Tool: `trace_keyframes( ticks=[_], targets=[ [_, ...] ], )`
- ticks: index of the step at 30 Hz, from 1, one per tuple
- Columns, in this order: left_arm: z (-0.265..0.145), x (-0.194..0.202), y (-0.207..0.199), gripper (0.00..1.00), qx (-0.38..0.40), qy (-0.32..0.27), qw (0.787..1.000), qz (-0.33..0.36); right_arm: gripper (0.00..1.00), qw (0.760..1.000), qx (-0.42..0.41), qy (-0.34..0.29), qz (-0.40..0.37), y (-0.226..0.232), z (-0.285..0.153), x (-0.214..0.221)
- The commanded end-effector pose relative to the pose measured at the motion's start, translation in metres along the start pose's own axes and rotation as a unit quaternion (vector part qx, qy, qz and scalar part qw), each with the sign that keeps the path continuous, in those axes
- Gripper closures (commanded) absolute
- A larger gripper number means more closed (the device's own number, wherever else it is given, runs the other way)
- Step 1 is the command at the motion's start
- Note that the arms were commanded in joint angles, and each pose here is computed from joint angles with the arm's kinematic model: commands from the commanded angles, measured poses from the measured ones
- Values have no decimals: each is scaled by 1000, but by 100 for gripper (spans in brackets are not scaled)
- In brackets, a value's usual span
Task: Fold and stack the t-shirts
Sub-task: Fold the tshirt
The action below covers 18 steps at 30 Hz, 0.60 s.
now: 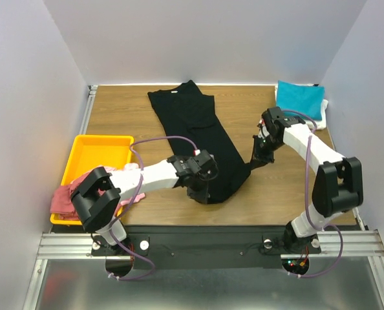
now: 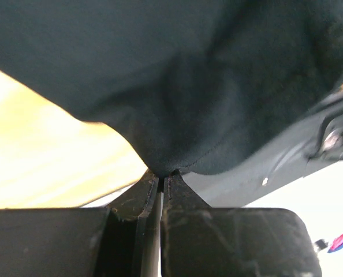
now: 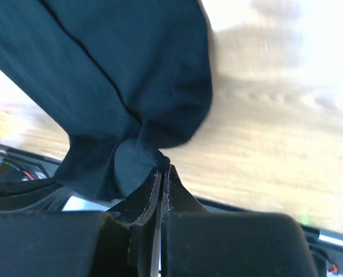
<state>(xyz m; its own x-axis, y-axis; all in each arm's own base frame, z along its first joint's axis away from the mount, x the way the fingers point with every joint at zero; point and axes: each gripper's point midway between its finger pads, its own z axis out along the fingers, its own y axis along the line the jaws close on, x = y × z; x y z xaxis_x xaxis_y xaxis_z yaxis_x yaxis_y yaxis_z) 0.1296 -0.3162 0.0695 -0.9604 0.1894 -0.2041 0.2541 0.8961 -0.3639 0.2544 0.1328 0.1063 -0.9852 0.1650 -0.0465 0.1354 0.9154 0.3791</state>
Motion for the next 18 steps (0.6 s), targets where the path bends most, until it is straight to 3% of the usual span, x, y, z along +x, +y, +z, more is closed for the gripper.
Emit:
trace_keyframes(
  ticks=[1, 18],
  targets=[
    [-24, -39, 5, 100, 24, -55, 998, -10, 100, 999, -25, -34, -30, 24, -3, -38],
    [-45, -143, 67, 100, 10, -132, 989, -60, 100, 996, -54, -56, -49, 62, 22, -134]
  ],
)
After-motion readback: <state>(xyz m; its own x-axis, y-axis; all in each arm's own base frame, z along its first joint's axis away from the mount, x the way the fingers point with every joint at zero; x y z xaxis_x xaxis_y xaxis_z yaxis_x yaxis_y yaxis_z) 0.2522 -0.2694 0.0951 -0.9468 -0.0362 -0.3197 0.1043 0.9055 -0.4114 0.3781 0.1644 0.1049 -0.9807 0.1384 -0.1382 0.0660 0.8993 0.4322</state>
